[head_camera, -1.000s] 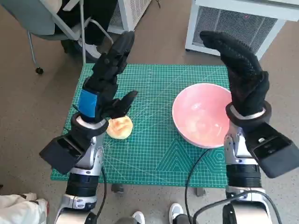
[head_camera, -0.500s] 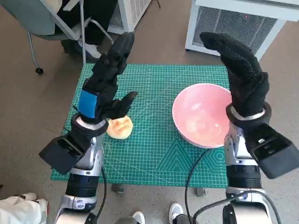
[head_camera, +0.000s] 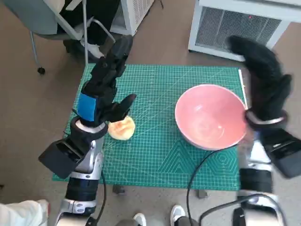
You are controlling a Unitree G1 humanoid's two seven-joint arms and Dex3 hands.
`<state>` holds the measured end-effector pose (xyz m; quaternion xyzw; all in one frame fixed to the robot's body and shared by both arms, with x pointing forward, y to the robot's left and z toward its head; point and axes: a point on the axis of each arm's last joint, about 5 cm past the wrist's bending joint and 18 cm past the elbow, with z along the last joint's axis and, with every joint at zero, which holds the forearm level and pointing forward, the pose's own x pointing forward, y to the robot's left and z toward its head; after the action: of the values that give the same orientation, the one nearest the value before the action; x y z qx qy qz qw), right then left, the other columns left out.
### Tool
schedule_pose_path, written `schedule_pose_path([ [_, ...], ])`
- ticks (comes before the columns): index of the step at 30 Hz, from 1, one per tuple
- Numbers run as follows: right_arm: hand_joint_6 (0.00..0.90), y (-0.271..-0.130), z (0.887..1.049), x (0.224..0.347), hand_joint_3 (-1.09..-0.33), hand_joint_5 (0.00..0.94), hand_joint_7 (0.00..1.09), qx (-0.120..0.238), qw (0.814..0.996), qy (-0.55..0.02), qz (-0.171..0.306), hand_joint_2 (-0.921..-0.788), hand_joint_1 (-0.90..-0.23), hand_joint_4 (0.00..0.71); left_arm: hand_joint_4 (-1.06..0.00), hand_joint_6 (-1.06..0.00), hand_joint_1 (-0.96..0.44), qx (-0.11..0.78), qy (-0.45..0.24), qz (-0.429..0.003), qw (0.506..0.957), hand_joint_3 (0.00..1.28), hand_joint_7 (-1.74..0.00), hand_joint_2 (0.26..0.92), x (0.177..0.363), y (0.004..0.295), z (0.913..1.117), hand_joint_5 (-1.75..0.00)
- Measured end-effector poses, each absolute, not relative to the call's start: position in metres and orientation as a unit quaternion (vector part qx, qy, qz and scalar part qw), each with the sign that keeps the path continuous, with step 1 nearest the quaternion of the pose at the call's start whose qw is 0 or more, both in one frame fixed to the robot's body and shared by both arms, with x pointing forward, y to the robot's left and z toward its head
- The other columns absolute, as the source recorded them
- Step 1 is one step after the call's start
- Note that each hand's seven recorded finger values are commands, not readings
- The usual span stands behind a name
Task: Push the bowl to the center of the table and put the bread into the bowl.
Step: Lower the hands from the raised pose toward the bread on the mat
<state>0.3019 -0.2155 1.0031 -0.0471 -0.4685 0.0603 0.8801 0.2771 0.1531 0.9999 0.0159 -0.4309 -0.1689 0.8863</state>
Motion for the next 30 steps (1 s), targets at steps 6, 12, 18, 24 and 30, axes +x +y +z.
schedule_pose_path([
  [6, -0.001, -0.238, 0.977, 0.299, -0.858, 0.01, 0.59, -0.055, 0.916, -0.397, -0.025, -0.921, -0.521, 0.247, -0.24, -0.37, -0.58, 0.015, -0.429, -0.164, 0.888, 0.36, -0.02, 0.921, 0.276, 0.154, 0.998, 0.0],
  [12, -0.001, -0.249, 0.955, 0.296, -0.882, 0.006, 0.57, -0.052, 0.939, -0.329, -0.082, -0.921, -0.496, 0.24, -0.24, -0.37, -0.58, 0.014, -0.43, -0.161, 0.888, 0.36, -0.01, 0.921, 0.276, 0.154, 0.999, 0.0],
  [18, -0.001, -0.252, 0.938, 0.294, -0.915, 0.001, 0.56, -0.039, 0.954, -0.277, -0.109, -0.921, -0.472, 0.229, -0.25, -0.38, -0.58, 0.012, -0.425, -0.16, 0.891, 0.36, -0.02, 0.921, 0.276, 0.154, 0.998, -0.01],
  [24, -0.001, -0.248, 0.921, 0.292, -0.938, 0.001, 0.53, -0.02, 0.969, -0.217, -0.117, -0.921, -0.455, 0.224, -0.25, -0.38, -0.58, 0.011, -0.421, -0.156, 0.893, 0.36, -0.02, 0.921, 0.275, 0.154, 0.997, -0.01],
  [30, -0.001, -0.239, 0.906, 0.292, -0.88, 0.014, 0.59, 0.009, 0.98, -0.163, -0.118, -0.921, -0.491, 0.251, -0.25, -0.38, -0.57, 0.01, -0.415, -0.154, 0.897, 0.36, -0.02, 0.921, 0.274, 0.155, 0.997, 0.0],
])
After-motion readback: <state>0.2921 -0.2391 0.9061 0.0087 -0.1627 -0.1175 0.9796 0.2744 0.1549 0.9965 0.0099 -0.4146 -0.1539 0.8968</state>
